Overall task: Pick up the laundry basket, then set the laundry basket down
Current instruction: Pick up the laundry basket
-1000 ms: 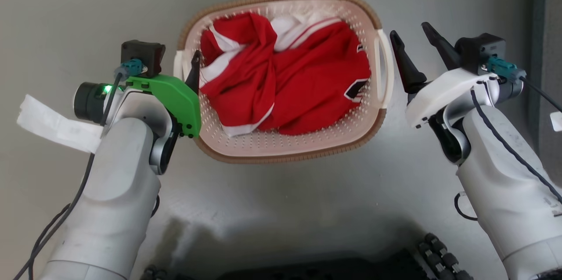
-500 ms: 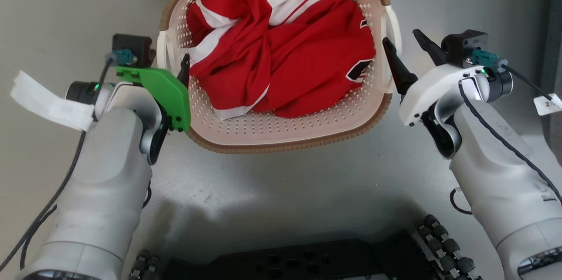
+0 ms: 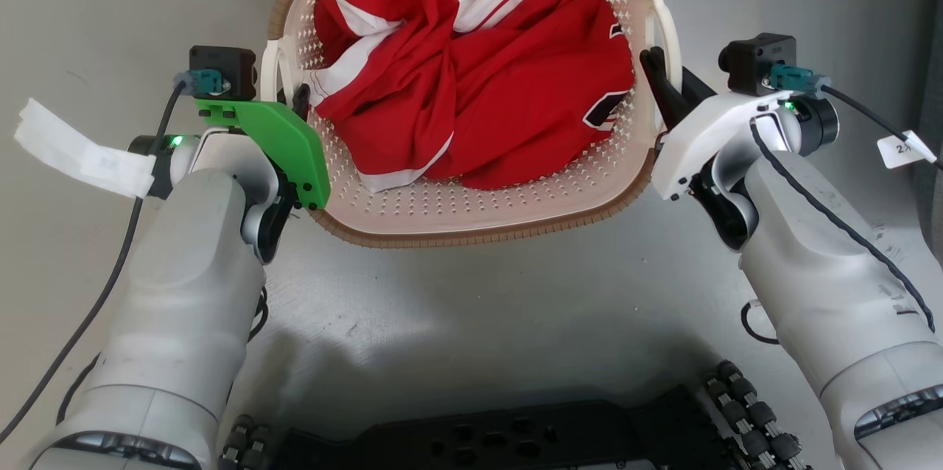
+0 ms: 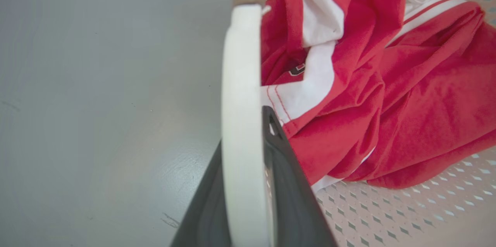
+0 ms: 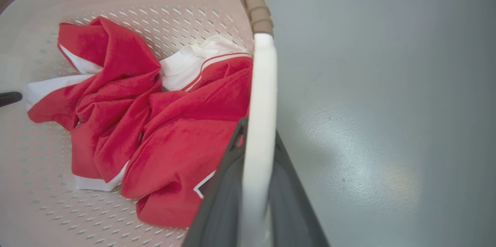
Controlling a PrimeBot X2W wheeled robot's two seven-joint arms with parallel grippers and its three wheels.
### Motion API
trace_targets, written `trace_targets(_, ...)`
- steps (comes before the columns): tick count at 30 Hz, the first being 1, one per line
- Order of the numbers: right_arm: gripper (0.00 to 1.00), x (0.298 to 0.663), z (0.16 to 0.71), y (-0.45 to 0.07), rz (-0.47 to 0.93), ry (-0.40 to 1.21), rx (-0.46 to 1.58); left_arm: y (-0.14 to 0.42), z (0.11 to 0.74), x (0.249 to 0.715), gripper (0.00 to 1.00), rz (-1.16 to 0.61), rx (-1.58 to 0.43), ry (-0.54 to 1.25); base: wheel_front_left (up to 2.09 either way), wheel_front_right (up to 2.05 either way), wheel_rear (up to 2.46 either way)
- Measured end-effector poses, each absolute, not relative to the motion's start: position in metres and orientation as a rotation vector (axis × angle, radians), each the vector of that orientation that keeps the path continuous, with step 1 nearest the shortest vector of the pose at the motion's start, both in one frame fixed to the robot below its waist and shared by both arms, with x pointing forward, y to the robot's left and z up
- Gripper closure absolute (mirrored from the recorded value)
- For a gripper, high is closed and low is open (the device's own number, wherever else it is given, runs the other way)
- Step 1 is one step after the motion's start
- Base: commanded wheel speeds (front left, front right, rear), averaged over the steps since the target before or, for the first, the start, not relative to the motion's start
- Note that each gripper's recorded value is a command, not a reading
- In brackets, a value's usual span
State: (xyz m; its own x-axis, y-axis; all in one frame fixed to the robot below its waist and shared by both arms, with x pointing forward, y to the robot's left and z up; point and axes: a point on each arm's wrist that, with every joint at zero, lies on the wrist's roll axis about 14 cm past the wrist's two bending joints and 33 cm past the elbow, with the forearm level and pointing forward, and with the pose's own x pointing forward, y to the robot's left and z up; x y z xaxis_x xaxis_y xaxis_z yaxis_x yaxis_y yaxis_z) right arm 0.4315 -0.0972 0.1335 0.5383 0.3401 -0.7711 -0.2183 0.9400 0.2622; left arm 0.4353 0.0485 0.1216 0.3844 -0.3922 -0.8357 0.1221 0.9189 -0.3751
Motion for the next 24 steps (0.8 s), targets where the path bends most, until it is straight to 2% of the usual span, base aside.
trace_targets(24, 1.00, 0.414, 0.170, -0.094, 0.313, 1.024, 0.158, 0.049, 0.163, 0.425, 1.00, -0.297, -0.327, 1.215, 0.00, 0.00, 0.00)
